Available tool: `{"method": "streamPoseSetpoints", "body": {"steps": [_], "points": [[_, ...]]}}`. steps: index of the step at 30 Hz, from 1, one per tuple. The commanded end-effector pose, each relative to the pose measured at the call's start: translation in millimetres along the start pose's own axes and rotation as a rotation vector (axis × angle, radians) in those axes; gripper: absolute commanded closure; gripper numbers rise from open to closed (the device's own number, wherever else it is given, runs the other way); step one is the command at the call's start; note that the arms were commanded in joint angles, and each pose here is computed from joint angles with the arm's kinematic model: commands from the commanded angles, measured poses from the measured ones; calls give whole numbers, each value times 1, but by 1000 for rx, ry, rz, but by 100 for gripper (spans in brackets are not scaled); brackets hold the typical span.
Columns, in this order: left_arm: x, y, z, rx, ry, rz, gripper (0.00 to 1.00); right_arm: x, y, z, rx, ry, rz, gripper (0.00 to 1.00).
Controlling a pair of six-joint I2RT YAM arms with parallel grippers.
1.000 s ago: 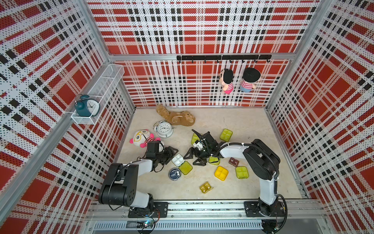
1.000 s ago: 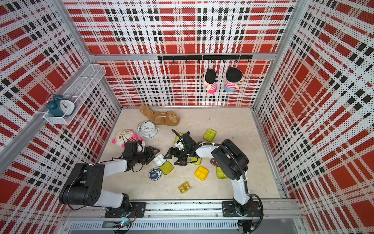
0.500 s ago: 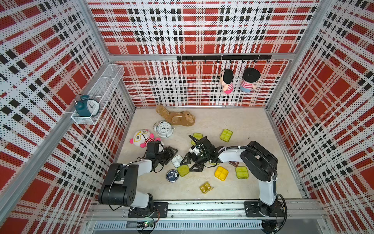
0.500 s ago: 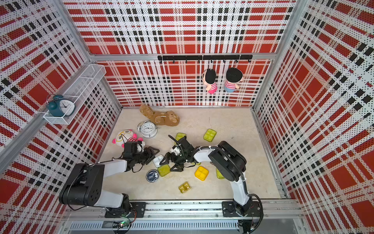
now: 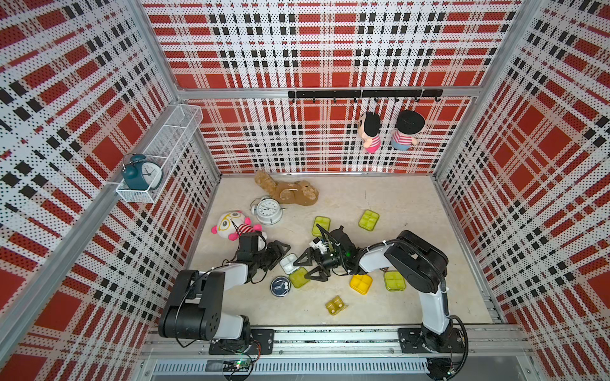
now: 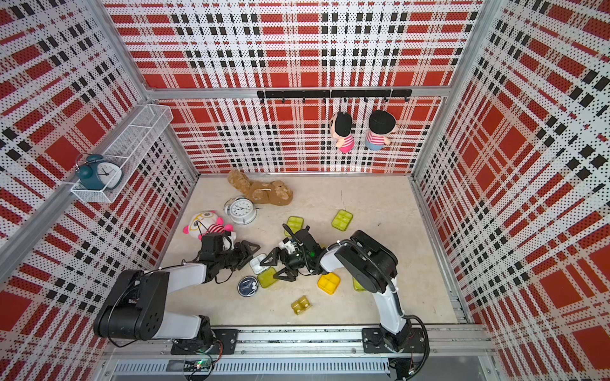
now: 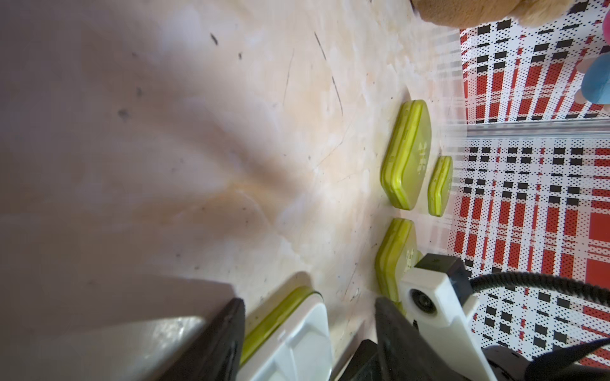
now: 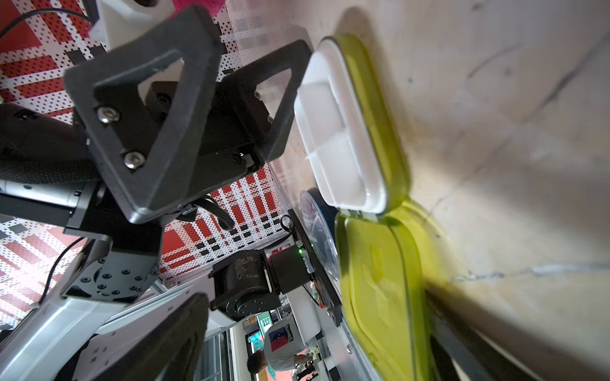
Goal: Close pillboxes
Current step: Close the lid on the pillbox.
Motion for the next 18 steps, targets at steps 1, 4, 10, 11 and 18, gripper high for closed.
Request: {"method": "streamPoseSetpoints", "body": {"steps": [1, 4, 10, 11, 18], "points": [[7, 0, 6, -24, 15, 20, 34, -9, -2, 9, -7, 8, -9, 2], [8, 1, 4, -15, 17, 16, 34, -12, -2, 17, 0, 21, -5, 2], [8, 2, 1, -1, 21, 6, 34, -17, 0, 27, 14, 30, 0, 2], [8, 3, -1, 3, 18, 5, 34, -18, 0, 28, 18, 33, 2, 1], [-5, 14, -6, 23, 27, -42, 34, -27, -2, 34, 11, 52, -2, 0]]}}
Point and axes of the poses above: each gripper's point midway between its finger pads, its own y axis back along the fingers, its own z axis along the line the jaws close on, x = y × z, the point moved 10 cm from there along y, back along the fingers, and after that the axes turned 6 degrees about y, right-handed, at the moved point
